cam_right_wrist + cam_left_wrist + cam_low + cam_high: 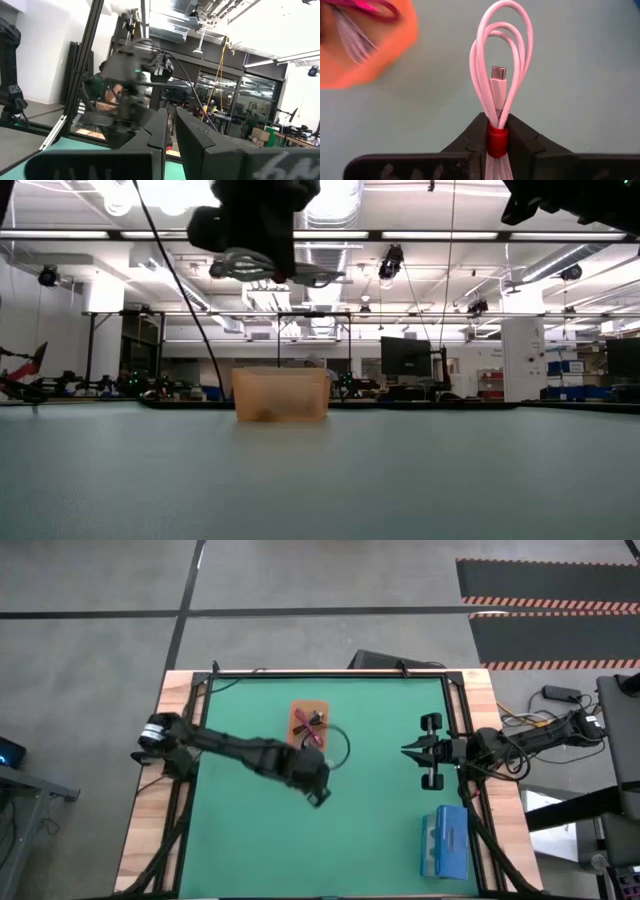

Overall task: Pick and place USB-C Cables
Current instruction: Put the white charger cable into the orange bin

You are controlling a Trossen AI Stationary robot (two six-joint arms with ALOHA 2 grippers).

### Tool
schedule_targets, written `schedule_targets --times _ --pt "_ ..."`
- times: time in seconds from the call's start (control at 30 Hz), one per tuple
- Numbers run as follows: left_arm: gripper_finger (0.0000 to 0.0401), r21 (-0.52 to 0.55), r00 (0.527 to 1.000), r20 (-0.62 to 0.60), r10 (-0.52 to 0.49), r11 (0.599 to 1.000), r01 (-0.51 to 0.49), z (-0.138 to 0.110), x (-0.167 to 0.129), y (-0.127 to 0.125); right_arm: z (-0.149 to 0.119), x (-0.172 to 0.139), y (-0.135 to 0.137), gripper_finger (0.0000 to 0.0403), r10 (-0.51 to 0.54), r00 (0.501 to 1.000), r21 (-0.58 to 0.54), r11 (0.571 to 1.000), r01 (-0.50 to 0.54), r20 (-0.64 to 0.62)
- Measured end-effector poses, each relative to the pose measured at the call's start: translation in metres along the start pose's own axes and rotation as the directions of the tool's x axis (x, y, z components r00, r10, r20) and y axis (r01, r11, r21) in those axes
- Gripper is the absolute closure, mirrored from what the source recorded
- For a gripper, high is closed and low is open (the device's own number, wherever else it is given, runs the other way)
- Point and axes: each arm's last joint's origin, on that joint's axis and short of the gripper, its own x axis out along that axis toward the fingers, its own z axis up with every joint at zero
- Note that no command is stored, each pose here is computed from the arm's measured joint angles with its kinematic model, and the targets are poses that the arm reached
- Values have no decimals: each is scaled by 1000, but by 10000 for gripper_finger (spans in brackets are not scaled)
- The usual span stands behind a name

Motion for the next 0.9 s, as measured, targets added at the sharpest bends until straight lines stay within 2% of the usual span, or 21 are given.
schedule_targets --times 0.3,0.53,0.73,0.9 --pt "356 -149 997 51 58 988 -50 51 5 44 0 0 0 375 1 1000 -2 1000 -1 -3" --pt "354 -224 990 73 119 969 -100 85 9 84 -1 0 0 375 2 1000 -6 1000 -3 -8" --pt "353 -326 983 91 161 937 -123 107 11 116 -1 0 0 375 2 1000 -13 1000 -2 -8" --pt "353 -372 978 102 181 919 -131 113 20 134 -1 0 0 375 2 1000 -13 1000 -2 -8"
